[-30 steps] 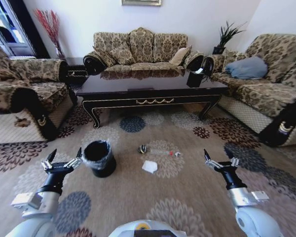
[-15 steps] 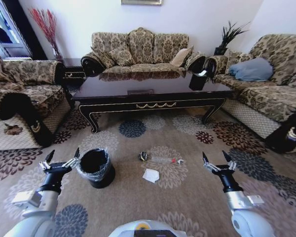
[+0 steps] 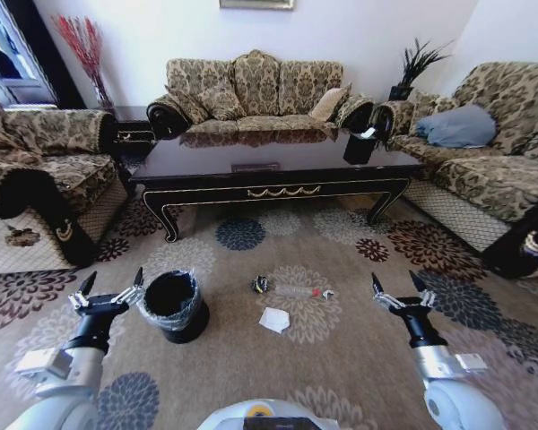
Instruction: Move to the front of the table and pick up the trash from the floor, then place it into the trash bin.
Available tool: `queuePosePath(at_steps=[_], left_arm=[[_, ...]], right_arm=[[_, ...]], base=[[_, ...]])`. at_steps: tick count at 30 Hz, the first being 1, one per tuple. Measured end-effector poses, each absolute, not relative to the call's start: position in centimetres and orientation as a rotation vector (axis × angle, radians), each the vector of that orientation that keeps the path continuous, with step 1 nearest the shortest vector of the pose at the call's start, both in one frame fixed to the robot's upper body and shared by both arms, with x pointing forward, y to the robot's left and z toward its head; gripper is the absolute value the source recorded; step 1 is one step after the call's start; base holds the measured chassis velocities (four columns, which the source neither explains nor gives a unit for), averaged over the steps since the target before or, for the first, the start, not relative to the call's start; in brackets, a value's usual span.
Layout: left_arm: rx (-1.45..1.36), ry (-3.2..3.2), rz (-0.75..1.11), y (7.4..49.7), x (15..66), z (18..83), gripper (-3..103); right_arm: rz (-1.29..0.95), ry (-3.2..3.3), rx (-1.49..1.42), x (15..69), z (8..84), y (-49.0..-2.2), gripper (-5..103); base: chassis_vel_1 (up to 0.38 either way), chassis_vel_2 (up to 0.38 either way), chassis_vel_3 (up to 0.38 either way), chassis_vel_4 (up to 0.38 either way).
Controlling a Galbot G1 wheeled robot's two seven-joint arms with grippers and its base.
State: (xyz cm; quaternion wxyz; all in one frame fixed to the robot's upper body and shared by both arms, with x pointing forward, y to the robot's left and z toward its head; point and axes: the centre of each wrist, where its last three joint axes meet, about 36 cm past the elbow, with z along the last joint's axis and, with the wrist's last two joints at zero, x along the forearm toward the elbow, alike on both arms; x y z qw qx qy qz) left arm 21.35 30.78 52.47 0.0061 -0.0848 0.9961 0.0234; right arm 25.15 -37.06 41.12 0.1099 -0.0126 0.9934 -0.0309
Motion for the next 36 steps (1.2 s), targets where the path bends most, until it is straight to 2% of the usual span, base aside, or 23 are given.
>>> queuePosePath(at_steps=[7, 15, 23, 30, 36], left_arm=[[-0.315, 3.16, 0.038, 31.4, 21.9, 51.4, 100], [-0.595, 3.4, -0.346, 31.9, 24.4, 47.8, 100], [-0.758, 3.546, -0.448, 32.2, 25.6, 44.0, 100], [-0.793, 3.583, -0.576, 32.6, 27.5, 41.8, 100], [-0.818, 3.593, -0.608, 33.5, 28.6, 40.6, 100]], right_arm=[[-0.098, 2.908, -0.052, 25.6, 40.5, -36.8, 100], [-0.095, 2.933, 0.007, 25.7, 39.2, -36.2, 100], [-0.109, 2.946, 0.002, 25.9, 38.4, -35.6, 100], [-0.134, 2.988, -0.003, 26.0, 37.5, -35.5, 100], [-0.154, 3.015, -0.006, 26.0, 36.5, -35.7, 100]], base=[[-0.142, 0.157, 0.135, -0.125], [-0.013, 0.005, 0.009, -0.006], [0.005, -0.01, -0.005, 0.019], [0.0, 0.0, 0.0, 0.0], [0.0, 0.0, 0.0, 0.0]])
